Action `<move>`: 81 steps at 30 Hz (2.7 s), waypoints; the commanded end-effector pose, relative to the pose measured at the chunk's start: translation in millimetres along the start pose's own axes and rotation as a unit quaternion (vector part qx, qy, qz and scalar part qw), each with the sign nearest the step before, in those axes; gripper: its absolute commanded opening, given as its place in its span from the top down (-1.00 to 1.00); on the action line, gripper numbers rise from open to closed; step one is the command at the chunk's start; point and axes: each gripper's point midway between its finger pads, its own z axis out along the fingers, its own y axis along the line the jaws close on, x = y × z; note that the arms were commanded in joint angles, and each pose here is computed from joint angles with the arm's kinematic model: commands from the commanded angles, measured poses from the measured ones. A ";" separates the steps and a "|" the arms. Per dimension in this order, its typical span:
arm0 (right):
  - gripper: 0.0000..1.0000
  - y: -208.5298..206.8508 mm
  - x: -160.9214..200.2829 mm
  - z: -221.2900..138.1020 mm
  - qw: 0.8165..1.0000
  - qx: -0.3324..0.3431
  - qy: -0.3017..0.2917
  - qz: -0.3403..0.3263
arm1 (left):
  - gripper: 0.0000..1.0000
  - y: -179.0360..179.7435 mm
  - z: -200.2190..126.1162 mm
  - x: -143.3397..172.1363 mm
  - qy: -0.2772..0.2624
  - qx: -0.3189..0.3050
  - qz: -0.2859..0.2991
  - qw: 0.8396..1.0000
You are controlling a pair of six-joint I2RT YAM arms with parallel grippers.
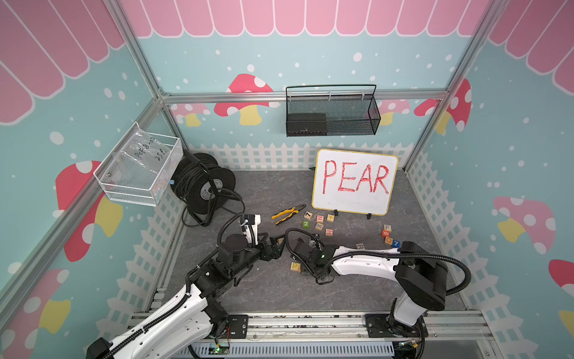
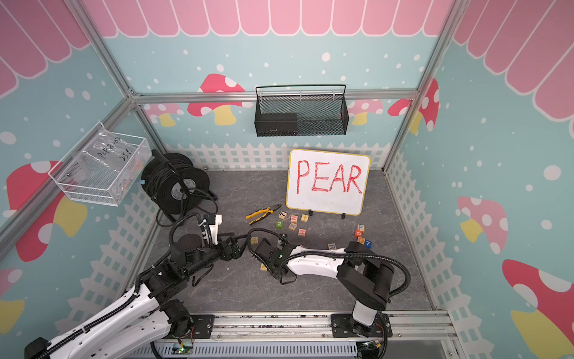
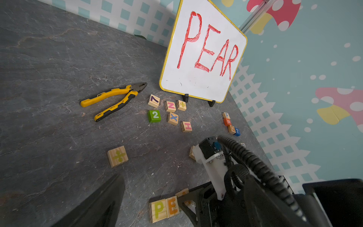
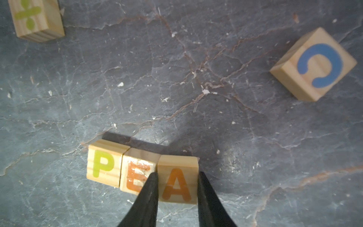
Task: Spell the uppercase word “pear” with letter blocks
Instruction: Adjust the letter block at the center of the board.
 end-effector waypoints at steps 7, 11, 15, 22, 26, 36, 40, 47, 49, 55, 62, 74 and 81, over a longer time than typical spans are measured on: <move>0.22 -3.2 3.4 -0.8 1.000 0.008 -0.002 0.010 | -0.95 -0.1 -1.6 -1.6 -0.006 0.002 -0.003 1.000; 0.13 -5.6 3.0 -3.0 1.000 0.008 -0.006 0.013 | -0.95 0.3 -1.4 -1.4 -0.006 0.001 -0.003 1.000; 0.08 -7.2 -0.2 -7.7 1.000 0.008 -0.015 0.015 | -0.95 0.9 -0.7 -0.3 -0.004 0.001 -0.005 1.000; -0.03 -30.5 -14.3 -19.4 0.997 0.050 -0.053 0.016 | -0.95 1.0 0.1 -1.1 -0.005 -0.001 -0.003 1.000; -0.07 -34.9 -19.7 -17.2 0.996 0.060 -0.057 0.014 | -0.95 1.7 1.2 -1.0 -0.003 -0.004 -0.002 1.000; -0.10 -35.2 -30.6 -0.9 0.997 0.055 -0.053 0.006 | -0.95 3.7 3.3 -3.5 -0.001 -0.016 0.003 1.000; -0.10 -32.0 -28.0 4.0 0.998 0.049 -0.045 -0.007 | -0.95 4.6 3.9 -2.5 0.002 -0.019 0.004 1.000; -0.08 -28.3 -20.2 14.2 0.999 0.039 -0.028 -0.016 | -0.95 4.5 4.8 -1.6 0.005 -0.019 0.005 1.000; -0.07 -27.9 -18.4 15.2 0.999 0.039 -0.024 -0.017 | -0.95 5.1 4.7 -0.6 0.007 -0.019 0.005 1.000; -0.04 -28.2 -16.6 14.4 0.999 0.032 -0.023 -0.016 | -0.95 5.7 3.2 0.6 0.006 -0.019 0.003 1.000; -0.04 -31.9 -15.6 10.2 0.999 0.030 -0.027 -0.001 | -0.95 5.7 3.8 0.7 0.007 -0.018 0.005 1.000; -0.11 -52.4 -17.8 -11.0 0.998 0.035 -0.050 0.014 | -0.95 5.7 3.8 1.1 0.007 -0.018 0.004 1.000; -0.09 -64.7 14.2 -4.8 0.999 0.038 0.003 -0.001 | -0.95 5.4 5.7 2.6 0.010 -0.016 0.002 1.000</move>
